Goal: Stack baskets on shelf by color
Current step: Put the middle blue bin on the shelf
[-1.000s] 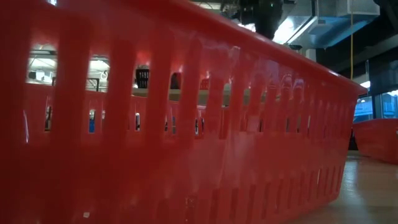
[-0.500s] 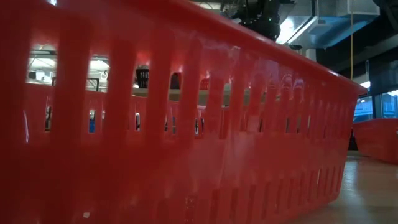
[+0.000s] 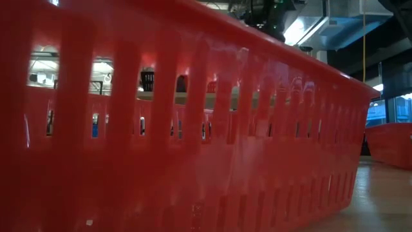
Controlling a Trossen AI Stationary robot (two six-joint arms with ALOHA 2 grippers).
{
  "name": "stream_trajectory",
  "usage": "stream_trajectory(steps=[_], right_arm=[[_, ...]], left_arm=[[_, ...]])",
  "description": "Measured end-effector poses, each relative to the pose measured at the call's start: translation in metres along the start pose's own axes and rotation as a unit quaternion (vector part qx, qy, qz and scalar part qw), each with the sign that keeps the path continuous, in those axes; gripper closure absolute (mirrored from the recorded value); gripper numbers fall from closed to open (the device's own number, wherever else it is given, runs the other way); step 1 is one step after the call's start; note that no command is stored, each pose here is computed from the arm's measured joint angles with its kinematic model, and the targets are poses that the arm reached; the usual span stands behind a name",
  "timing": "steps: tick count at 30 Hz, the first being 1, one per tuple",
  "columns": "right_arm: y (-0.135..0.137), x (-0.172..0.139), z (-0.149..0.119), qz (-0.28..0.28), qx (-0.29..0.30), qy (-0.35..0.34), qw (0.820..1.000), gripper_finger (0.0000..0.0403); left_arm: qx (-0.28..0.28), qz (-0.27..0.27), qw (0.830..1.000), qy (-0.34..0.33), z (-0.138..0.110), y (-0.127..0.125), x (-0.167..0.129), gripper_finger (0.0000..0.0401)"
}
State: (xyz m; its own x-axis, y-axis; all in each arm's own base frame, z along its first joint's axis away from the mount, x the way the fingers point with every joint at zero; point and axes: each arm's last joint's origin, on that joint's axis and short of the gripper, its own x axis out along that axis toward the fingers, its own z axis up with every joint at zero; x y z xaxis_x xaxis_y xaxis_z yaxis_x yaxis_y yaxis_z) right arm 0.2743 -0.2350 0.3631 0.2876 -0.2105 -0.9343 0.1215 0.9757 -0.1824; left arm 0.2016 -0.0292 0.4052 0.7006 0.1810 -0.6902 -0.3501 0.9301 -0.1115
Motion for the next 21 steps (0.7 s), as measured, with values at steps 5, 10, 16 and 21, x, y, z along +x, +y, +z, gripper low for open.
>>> stream_trajectory(steps=[5, 10, 16, 21], right_arm=[[-0.003, 0.016, 0.004, 0.009, -0.004, 0.013, 1.0, 0.0403], [-0.005, 0.026, 0.006, 0.015, -0.01, 0.021, 1.0, 0.0403], [-0.007, 0.03, 0.008, 0.008, -0.011, 0.017, 1.0, 0.0375], [-0.009, 0.03, 0.011, -0.005, -0.011, 0.006, 1.0, 0.033]], left_arm=[[0.0, 0.037, 0.999, -0.019, 0.001, 0.002, 0.0, 0.0335], [0.0, 0.079, 0.996, -0.04, 0.002, 0.005, 0.0, 0.0335], [0.0, 0.076, 0.996, -0.039, 0.002, 0.004, 0.0, 0.0335], [0.0, 0.075, 0.996, -0.038, 0.002, 0.004, 0.0, 0.0335]])
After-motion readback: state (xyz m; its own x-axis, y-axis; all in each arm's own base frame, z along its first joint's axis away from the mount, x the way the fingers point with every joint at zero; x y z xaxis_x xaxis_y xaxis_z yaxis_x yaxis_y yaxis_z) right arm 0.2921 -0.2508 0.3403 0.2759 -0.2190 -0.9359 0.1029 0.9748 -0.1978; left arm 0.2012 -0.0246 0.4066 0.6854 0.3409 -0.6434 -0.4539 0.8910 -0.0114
